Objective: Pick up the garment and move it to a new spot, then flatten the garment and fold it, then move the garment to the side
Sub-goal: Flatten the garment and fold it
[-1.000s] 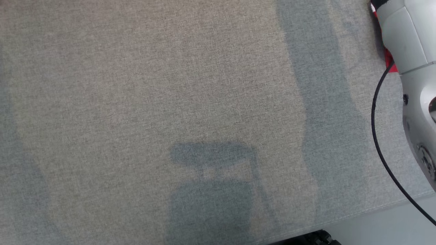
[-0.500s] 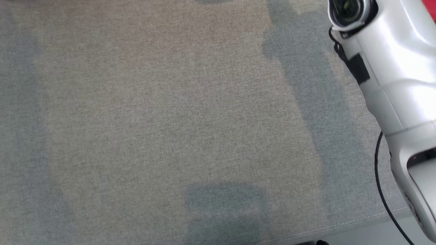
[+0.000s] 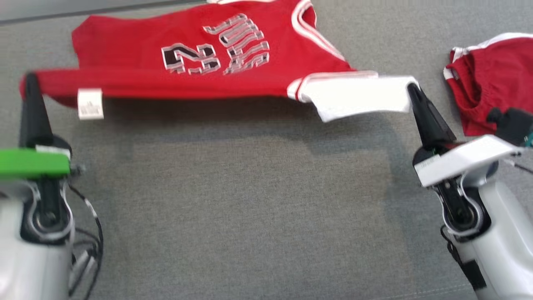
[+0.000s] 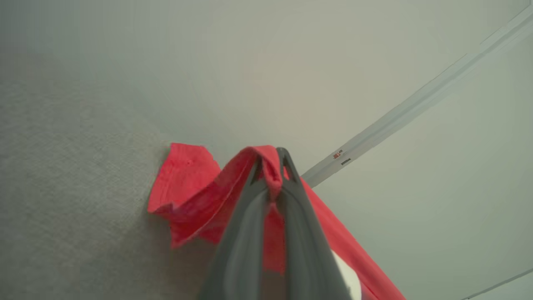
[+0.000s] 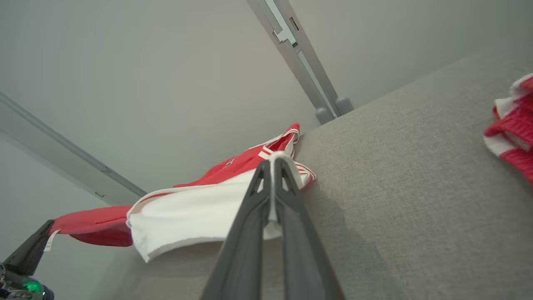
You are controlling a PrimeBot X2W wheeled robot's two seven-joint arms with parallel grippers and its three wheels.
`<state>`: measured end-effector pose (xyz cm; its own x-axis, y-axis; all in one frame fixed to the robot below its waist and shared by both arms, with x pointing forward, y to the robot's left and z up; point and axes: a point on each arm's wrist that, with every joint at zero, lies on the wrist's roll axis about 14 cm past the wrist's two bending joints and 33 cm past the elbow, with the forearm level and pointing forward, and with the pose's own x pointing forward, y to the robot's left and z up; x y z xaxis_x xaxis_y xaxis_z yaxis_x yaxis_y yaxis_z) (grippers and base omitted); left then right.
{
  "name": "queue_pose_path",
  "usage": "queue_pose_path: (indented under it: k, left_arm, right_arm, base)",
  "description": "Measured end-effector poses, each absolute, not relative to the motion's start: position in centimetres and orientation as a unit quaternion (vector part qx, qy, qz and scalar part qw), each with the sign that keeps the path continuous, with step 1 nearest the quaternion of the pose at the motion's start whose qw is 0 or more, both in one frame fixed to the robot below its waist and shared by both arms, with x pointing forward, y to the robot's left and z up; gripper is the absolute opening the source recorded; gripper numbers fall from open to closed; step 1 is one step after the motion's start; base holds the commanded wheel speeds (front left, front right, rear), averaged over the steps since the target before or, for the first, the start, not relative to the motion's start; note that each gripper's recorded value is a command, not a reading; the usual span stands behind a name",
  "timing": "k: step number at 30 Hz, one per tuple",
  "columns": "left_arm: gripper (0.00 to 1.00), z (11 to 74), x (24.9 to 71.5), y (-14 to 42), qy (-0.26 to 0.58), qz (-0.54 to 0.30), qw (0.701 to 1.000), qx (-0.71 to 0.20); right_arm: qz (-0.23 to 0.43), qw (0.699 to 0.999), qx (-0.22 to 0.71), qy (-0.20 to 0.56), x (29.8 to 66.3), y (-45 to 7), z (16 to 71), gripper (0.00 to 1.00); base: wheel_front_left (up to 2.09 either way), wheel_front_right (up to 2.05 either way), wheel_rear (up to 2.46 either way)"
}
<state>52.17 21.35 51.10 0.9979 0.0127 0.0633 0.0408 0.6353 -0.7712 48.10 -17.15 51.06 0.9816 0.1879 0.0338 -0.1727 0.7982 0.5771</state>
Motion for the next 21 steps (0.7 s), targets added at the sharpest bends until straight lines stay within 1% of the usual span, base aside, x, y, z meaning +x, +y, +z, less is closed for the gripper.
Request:
queue_pose_path:
  k: [3,7,8,14,21]
  left_arm:
    - [0.00,49.1,47.4,21.9,-0.012,0.022,0.893,-0.450]
    - [0.00,47.4,42.1,23.2,0.001,0.071,0.883,-0.465]
    - [0.00,47.4,42.1,23.2,0.001,0.071,0.883,-0.465]
    - [0.00,45.9,37.1,23.5,0.014,0.104,0.875,-0.472]
    - [0.00,44.5,34.0,22.6,0.037,0.114,0.876,-0.468]
  right_arm:
    - [0.083,0.945,0.315,0.014,45.2,-17.5,51.0,0.00]
    - [0.090,0.944,0.316,0.023,42.2,-16.5,51.3,0.00]
    - [0.090,0.944,0.316,0.023,42.2,-16.5,51.3,0.00]
    - [0.083,0.946,0.309,0.049,38.6,-15.6,50.4,0.00]
    - [0.055,0.944,0.317,0.074,35.1,-16.2,49.1,0.00]
  base:
    - [0.00,0.00,0.00]
    - [0.00,0.00,0.00]
    - [0.00,0.00,0.00]
    - [0.00,0.00,0.00]
    - [0.00,0.00,0.00]
